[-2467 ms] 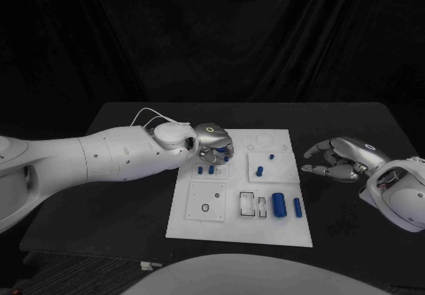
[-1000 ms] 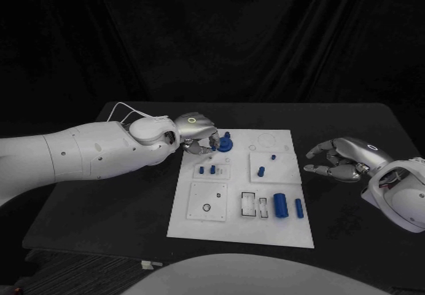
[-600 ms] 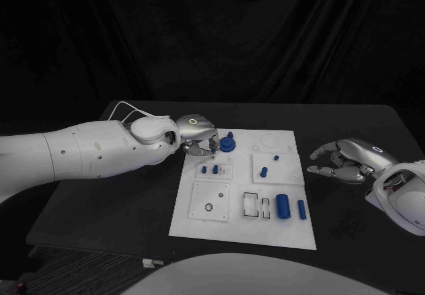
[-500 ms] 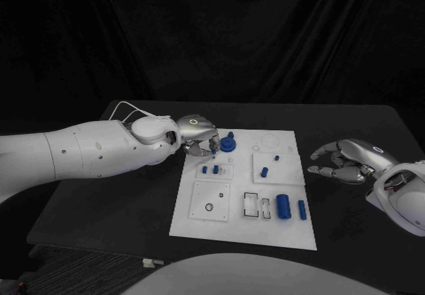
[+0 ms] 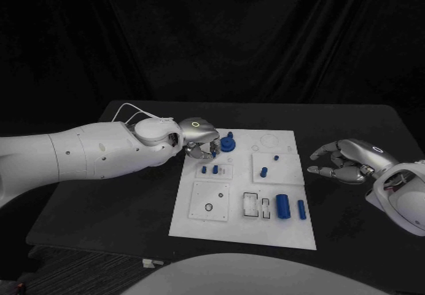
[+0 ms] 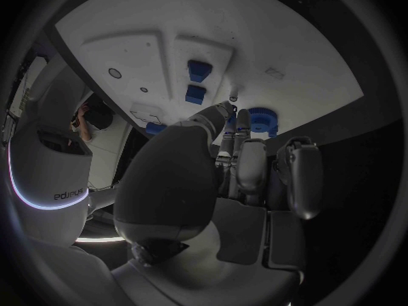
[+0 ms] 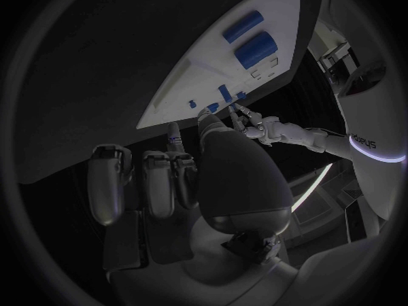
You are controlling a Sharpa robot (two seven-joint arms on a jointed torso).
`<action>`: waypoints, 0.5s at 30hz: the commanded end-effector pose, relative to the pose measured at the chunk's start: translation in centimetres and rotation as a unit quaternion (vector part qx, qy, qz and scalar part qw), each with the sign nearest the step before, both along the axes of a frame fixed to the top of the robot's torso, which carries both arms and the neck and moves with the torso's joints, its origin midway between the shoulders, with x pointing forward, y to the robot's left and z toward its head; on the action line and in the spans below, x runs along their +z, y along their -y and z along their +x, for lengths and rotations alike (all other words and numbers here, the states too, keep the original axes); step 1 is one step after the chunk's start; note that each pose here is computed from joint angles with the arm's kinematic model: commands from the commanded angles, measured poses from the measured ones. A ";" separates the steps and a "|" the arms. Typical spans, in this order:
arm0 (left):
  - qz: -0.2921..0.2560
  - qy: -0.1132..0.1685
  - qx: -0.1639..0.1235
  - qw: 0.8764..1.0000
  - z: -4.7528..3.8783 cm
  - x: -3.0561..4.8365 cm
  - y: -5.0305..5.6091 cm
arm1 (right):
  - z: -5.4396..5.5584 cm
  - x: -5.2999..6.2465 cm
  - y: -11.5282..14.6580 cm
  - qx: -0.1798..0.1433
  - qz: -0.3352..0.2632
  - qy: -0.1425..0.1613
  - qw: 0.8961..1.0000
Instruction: Assemble the parts on the task board
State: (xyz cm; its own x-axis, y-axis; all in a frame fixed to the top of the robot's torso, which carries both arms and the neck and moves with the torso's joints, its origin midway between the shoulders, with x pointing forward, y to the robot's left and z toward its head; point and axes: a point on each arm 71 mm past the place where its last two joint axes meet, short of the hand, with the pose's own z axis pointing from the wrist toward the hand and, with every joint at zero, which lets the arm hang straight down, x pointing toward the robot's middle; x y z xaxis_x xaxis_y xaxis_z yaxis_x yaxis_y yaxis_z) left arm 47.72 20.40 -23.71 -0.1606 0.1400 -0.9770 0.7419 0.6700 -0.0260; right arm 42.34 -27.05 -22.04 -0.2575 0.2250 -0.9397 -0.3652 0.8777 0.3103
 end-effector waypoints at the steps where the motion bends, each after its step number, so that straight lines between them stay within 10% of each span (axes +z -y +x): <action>1: 0.004 -0.007 -0.001 1.000 -0.06 -0.30 0.2 | -0.1 -0.1 -0.1 0.000 0.000 -0.002 1.000; 15: 0.008 -0.010 0.013 1.000 -0.04 -0.90 -0.1 | -0.1 -0.2 0.1 -0.002 -0.003 -0.006 1.000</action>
